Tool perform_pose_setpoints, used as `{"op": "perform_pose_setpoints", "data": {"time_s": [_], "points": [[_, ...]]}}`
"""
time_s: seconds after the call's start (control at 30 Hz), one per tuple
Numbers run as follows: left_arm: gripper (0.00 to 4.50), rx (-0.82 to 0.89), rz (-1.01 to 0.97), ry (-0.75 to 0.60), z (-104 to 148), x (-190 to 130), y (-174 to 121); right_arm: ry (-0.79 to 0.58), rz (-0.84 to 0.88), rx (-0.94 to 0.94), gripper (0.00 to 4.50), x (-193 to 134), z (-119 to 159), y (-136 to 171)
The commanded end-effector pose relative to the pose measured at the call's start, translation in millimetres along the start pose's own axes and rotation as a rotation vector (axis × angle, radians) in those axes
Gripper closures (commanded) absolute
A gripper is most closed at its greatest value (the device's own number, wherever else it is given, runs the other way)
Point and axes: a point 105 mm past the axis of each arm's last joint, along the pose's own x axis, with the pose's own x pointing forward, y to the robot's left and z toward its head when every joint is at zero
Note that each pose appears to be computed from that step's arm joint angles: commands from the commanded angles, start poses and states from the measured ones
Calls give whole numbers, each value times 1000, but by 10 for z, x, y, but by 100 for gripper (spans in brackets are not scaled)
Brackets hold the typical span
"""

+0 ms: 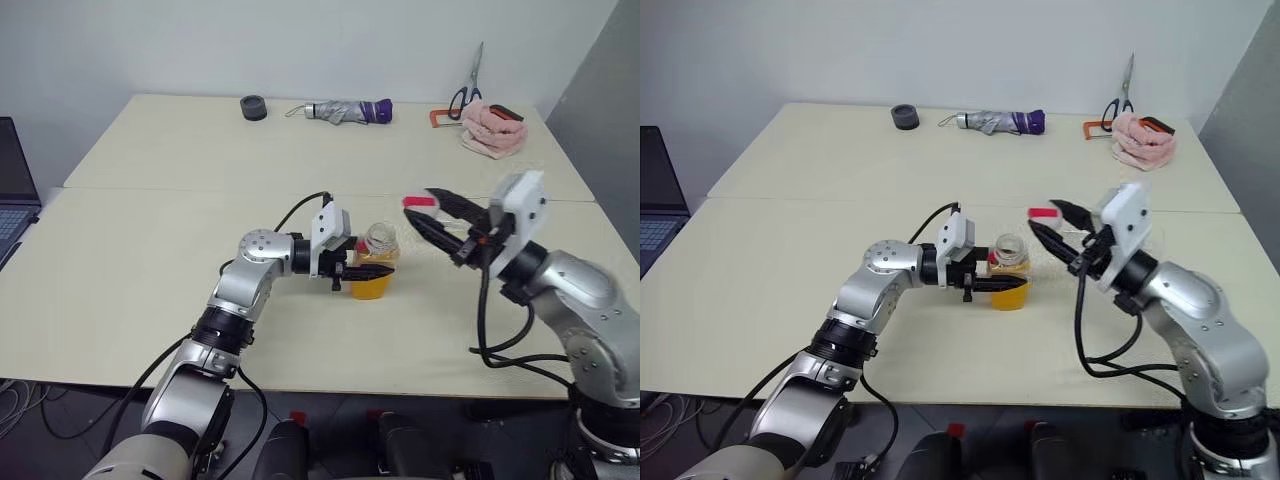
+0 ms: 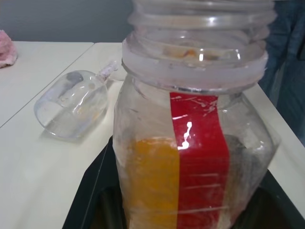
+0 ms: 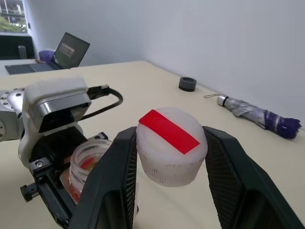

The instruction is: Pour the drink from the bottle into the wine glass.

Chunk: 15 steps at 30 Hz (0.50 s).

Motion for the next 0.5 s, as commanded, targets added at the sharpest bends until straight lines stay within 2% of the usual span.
{"op": "perform_pose_setpoints", "data": {"time_s": [0.03, 0.17, 0.23, 0.4, 0.5], "points": [[261, 67, 11, -63, 209, -22, 25, 95, -26, -10, 278, -287, -89, -25], [261, 63, 10, -64, 201, -31, 24, 256, -117, 38, 278, -597, -513, -63], [261, 63, 7, -66, 207, -31, 25, 320, -221, 41, 278, -720, -755, -181], [261, 68, 5, -72, 236, -36, 36, 455, -368, 58, 278, -1034, -1273, -353], [261, 70, 4, -74, 237, -31, 30, 504, -413, 75, 278, -1171, -1476, -397]]}}
